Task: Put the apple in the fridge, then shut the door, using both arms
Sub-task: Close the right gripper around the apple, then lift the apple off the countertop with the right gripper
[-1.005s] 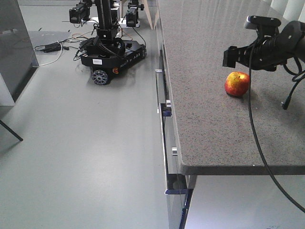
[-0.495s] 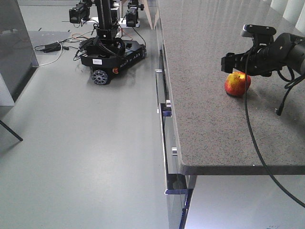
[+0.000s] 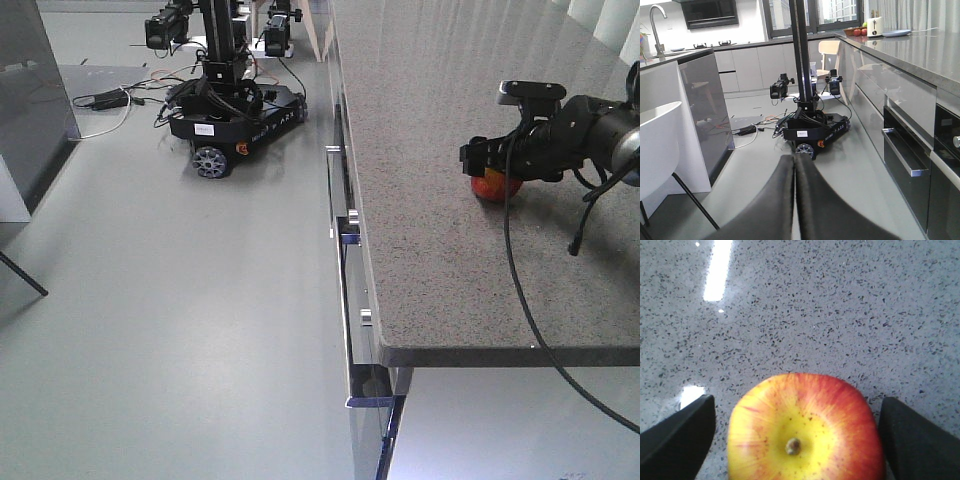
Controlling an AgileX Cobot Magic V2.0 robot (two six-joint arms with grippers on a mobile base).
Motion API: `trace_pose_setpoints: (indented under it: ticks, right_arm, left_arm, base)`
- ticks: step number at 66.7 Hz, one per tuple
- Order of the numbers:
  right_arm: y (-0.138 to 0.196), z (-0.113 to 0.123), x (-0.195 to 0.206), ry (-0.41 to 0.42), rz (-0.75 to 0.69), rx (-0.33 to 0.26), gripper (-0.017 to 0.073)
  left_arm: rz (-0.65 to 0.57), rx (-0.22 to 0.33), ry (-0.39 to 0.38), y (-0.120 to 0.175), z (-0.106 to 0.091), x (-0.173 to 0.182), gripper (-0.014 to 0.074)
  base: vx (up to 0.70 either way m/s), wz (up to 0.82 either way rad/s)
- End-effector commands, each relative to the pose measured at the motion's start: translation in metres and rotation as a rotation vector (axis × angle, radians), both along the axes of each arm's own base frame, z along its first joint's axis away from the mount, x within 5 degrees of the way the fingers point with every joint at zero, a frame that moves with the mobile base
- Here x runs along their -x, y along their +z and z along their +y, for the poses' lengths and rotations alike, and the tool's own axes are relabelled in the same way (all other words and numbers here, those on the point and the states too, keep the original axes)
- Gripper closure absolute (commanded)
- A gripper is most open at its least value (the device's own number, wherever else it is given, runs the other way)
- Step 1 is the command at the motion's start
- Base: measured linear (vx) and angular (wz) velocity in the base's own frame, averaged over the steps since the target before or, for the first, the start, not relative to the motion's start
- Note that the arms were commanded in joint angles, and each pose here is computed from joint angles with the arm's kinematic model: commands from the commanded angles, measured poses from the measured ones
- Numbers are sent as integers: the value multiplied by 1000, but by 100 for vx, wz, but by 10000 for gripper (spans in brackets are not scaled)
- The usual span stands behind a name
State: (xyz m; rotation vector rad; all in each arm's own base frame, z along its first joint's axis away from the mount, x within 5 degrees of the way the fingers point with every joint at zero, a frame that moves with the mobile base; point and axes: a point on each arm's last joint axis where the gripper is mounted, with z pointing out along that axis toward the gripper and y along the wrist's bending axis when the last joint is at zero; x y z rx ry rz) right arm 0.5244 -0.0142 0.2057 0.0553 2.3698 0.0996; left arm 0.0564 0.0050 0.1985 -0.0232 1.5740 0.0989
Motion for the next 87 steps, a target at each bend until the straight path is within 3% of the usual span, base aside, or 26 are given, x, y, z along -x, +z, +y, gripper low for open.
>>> trace_pose_setpoints:
  ticks: [1, 18, 36, 44, 53, 69, 87]
  right_arm:
    - [47, -3, 1, -12, -137, 9, -59]
    - [40, -3, 2, -6, -91, 6, 26]
    - [50, -3, 5, -6, -109, 7, 297]
    - [83, -2, 13, -12, -193, 2, 404]
    - [133, 0, 33, -11, -279, -20, 465]
    - [211, 6, 89, 27, -322, -13, 482]
    - [258, 16, 152, 145, -257, 1, 482]
  left_arm:
    - [-57, 7, -17, -2, -2, 0, 599]
    - [-57, 7, -17, -2, -2, 0, 599]
    - [-57, 7, -17, -2, -2, 0, 599]
    - [-57, 7, -17, -2, -2, 0, 599]
    - [-57, 7, -17, -2, -2, 0, 599]
    - [-57, 7, -17, -2, -2, 0, 599]
    - [-57, 7, -17, -2, -2, 0, 599]
  base:
    - [0, 0]
    - [0, 0]
    - [0, 0]
    - [0, 0]
    - [0, 0]
    - [0, 0]
    - [0, 0]
